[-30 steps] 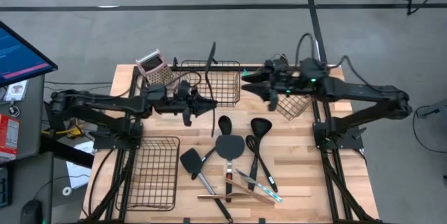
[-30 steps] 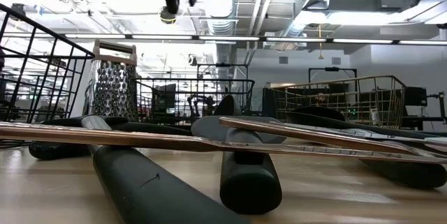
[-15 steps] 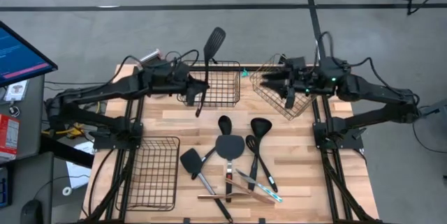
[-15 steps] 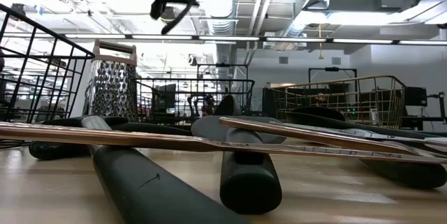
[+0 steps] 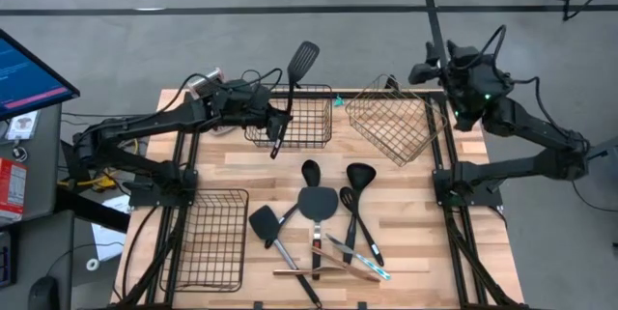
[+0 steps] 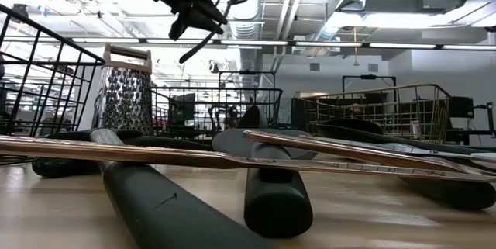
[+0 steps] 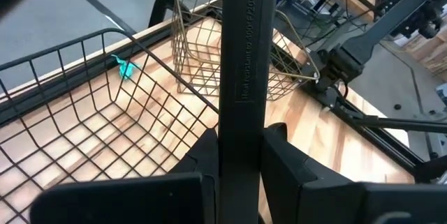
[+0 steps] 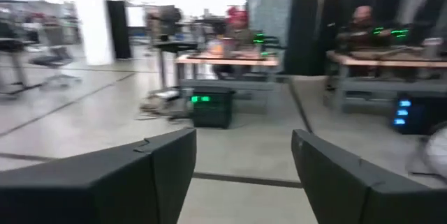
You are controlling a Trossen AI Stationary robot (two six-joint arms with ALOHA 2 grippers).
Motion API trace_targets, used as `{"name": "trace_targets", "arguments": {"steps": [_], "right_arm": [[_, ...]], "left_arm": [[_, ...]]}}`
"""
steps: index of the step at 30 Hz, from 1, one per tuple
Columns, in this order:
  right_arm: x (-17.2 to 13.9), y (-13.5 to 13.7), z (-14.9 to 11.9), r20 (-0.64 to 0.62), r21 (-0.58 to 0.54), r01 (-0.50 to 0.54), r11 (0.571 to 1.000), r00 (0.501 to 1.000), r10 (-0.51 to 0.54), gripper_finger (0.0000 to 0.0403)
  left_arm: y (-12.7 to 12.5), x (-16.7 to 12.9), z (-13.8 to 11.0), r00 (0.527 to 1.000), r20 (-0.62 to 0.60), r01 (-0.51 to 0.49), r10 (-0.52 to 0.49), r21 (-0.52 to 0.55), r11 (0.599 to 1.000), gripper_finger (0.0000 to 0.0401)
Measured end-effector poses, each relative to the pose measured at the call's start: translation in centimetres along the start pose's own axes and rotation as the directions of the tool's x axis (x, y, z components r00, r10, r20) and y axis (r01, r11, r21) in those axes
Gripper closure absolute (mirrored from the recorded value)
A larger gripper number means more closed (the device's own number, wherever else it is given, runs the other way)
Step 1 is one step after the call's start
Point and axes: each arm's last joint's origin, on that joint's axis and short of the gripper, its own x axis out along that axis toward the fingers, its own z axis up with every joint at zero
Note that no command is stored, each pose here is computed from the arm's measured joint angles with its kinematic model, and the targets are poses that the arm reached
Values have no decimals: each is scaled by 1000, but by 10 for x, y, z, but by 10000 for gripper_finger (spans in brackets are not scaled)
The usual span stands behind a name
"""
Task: Pick & Place Kitchen Items
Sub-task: Put the black slotted spatula into the top left wire basket
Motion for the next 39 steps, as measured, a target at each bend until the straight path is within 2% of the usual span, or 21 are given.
{"name": "trace_targets", "arguments": {"steps": [5,7,9,11,13,15,18,23,28,33,39], "right_arm": [[5,-1,-2,-8,9,8,1000,1000,-8,159],[6,-1,-5,-23,10,10,1000,1000,-10,160],[7,0,-10,-46,3,0,1000,999,0,162],[7,1,-14,-70,-6,-9,1000,998,9,163],[7,1,-17,-82,-10,-8,1000,997,7,163],[7,0,-17,-83,-13,-9,1000,996,8,163],[7,1,-17,-88,-14,-32,999,996,31,163],[7,1,-18,-95,-27,-34,999,995,31,163],[6,0,-20,-106,-50,-34,998,994,29,162],[6,0,-21,-111,-59,-34,998,993,28,163],[6,0,-21,-111,-68,-36,997,993,28,162]], "left_arm": [[13,-1,2,999,-12,-51,51,-32,998,351],[20,-2,3,998,-47,-40,34,-131,991,351],[25,-2,5,997,-73,6,-26,-254,967,351],[27,-4,6,984,-113,89,-136,-345,935,351],[28,-5,6,952,-164,163,-257,-442,882,351],[27,-7,4,913,-209,194,-350,-534,823,351],[26,-8,3,877,-235,192,-420,-630,753,351],[34,-6,0,841,-264,120,-473,-761,638,350],[64,6,-7,866,-280,-18,-414,-846,534,350],[85,19,-9,874,-295,-79,-385,-870,487,350],[84,24,-13,823,-317,-95,-472,-895,435,340]]}}
